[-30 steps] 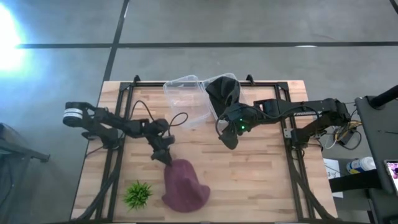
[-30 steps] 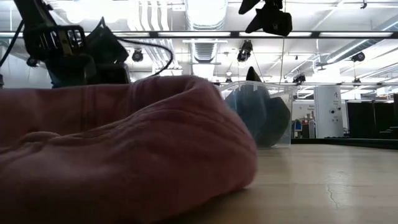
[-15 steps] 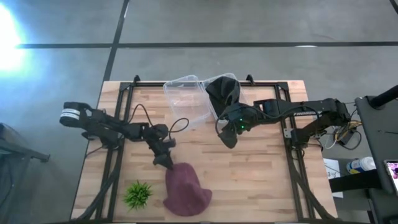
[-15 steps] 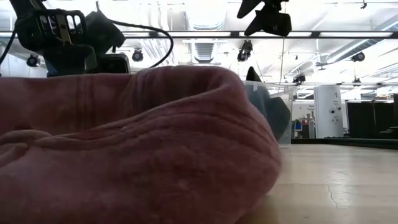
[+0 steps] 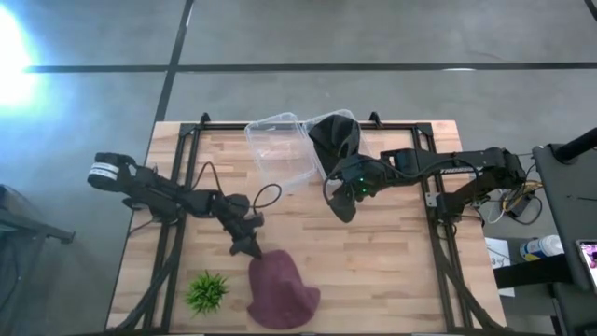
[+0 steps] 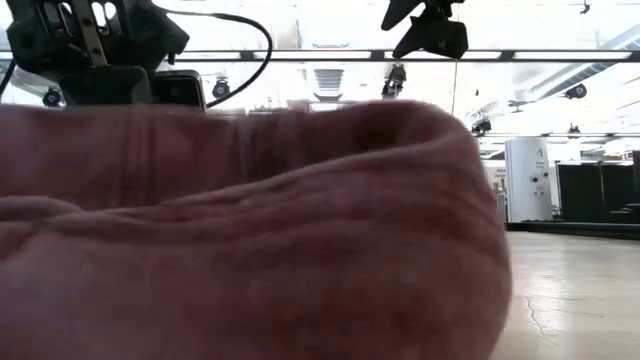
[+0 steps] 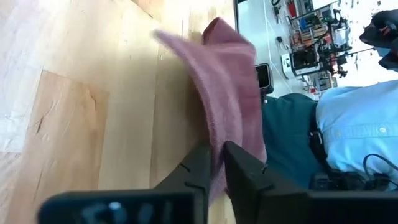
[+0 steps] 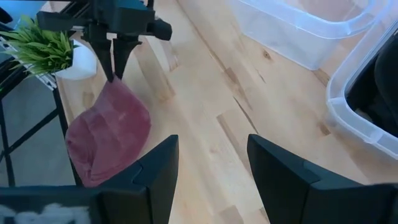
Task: Pick & Place hat
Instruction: Put the red cap into the left transparent bin
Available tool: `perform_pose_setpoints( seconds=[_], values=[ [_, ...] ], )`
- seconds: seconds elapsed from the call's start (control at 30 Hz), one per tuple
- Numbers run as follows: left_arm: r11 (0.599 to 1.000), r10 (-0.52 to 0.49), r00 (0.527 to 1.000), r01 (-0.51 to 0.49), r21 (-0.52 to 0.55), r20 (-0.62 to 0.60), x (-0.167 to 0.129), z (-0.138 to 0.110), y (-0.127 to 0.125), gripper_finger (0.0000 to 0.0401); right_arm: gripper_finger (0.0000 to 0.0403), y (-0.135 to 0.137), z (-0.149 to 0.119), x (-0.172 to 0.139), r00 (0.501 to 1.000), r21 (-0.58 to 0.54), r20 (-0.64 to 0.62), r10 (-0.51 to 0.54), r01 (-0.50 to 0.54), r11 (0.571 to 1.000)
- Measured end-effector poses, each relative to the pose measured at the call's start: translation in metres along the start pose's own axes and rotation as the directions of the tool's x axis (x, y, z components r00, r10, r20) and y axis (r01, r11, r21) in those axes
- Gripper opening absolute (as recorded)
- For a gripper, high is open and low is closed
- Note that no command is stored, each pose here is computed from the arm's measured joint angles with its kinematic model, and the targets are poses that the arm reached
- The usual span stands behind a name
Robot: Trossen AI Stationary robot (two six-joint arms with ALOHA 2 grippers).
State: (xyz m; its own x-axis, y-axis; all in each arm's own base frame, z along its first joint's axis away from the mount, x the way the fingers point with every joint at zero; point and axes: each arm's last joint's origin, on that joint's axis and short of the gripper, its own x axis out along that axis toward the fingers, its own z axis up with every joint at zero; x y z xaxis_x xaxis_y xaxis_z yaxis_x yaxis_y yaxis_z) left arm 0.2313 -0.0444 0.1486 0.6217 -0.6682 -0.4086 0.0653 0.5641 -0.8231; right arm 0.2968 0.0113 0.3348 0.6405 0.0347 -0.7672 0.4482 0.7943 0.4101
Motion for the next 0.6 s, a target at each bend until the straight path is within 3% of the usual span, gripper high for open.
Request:
perform_pose_setpoints(
  seconds=[0.1, 0.33, 0.5, 0.6],
  values=[
    [1.000, -0.001, 1.000, 0.001, 0.008, -0.002, 0.001, -0.001, -0.001, 0.0011, 0.0187, 0.000, 0.000, 0.000, 1.000, -0.003, 0.007, -0.009, 0.009, 1.000],
    [0.999, -0.027, 1.000, 0.027, -0.024, 0.014, -0.005, 0.000, -0.009, 0.0005, 0.0187, 0.000, 0.000, 0.000, 1.000, -0.012, 0.005, -0.011, 0.011, 1.000],
    [0.994, -0.112, 0.983, 0.112, 0.009, 0.146, -0.027, 0.012, -0.042, 0.0003, 0.0187, 0.001, 0.001, -0.009, 1.000, -0.059, 0.028, 0.008, -0.007, 0.998],
    [0.984, -0.176, 0.941, 0.159, 0.082, 0.289, -0.049, 0.022, -0.071, 0.0002, 0.0187, 0.001, 0.001, -0.018, 0.998, -0.092, 0.051, 0.021, -0.017, 0.996]
  ],
)
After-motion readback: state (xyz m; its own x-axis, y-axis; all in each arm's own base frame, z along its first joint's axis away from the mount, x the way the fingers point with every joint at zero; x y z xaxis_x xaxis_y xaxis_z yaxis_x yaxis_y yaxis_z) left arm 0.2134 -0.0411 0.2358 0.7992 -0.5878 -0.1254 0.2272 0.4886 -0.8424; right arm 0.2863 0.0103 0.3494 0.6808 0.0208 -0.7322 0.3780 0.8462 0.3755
